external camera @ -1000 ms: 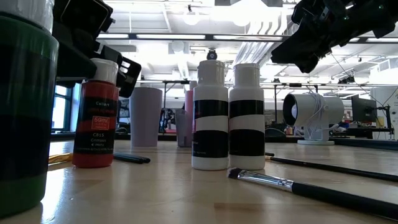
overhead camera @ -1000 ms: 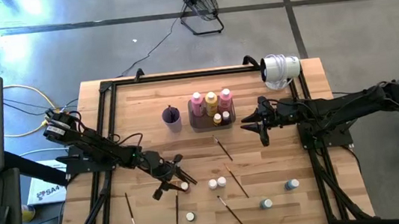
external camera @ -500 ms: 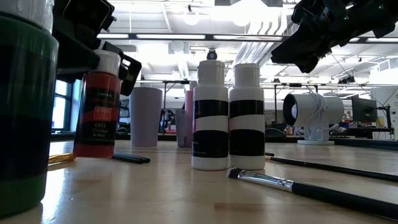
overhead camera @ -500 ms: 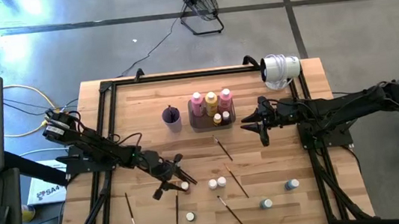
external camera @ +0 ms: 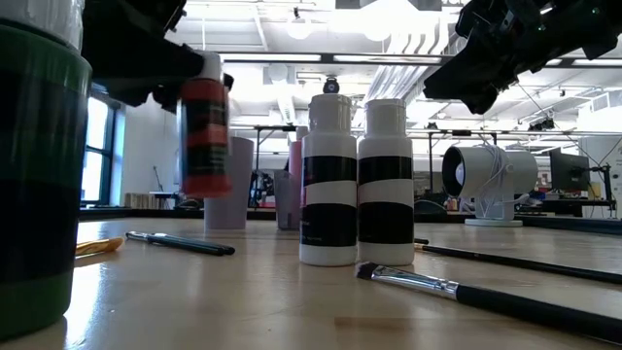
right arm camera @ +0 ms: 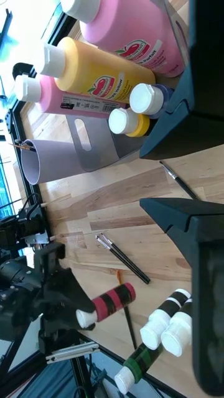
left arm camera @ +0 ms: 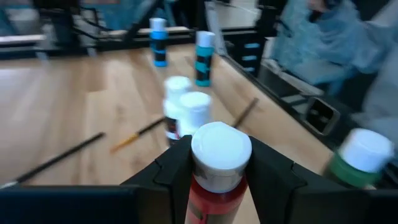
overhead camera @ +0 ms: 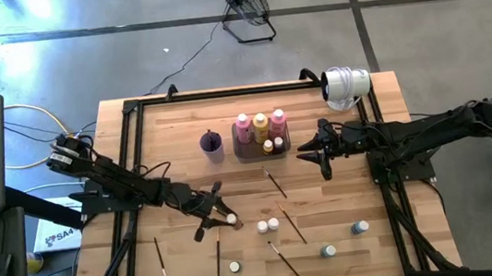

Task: Pick & Place Paint Supplies
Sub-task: Put the small red paint bottle into the gray bin

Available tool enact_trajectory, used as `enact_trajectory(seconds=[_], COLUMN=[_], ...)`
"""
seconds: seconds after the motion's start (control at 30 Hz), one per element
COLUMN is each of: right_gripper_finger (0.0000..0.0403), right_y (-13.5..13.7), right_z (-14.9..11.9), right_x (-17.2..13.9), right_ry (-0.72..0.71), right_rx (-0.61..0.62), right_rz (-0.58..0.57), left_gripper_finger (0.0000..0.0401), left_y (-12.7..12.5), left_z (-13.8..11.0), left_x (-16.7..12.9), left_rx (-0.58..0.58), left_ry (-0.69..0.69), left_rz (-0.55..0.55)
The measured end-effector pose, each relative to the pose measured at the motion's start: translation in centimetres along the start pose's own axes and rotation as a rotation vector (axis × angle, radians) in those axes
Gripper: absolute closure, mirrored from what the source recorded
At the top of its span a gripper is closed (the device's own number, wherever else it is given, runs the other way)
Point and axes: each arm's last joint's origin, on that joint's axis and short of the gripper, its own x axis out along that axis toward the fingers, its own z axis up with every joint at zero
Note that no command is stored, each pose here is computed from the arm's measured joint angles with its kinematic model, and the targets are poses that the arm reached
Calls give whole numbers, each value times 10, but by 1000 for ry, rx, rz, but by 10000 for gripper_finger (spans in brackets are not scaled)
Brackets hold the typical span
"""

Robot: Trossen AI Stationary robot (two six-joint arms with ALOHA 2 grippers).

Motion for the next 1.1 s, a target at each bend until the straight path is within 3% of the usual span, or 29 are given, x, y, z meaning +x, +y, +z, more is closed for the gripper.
enact_trajectory(seconds=[0.47, 0.67, 0.83, 1.1], right_gripper_finger=[302, 302, 302, 302], right_y=[0, 0, 0, 0], right_z=[0, 0, 0, 0], right_x=[0, 0, 0, 0], right_ry=[-1, -1, -1, -3], right_rx=[0, -1, -1, -5], right_rz=[-1, -1, -2, -6], left_gripper_finger=[272, 272, 272, 272], left_y=[11, 13, 27, 65], left_z=[25, 53, 82, 101], left_x=[-12, 2, 10, 5], left_rx=[-87, -79, -62, -104], left_ry=[-85, -54, 37, -54], left_rz=[417, 494, 643, 782])
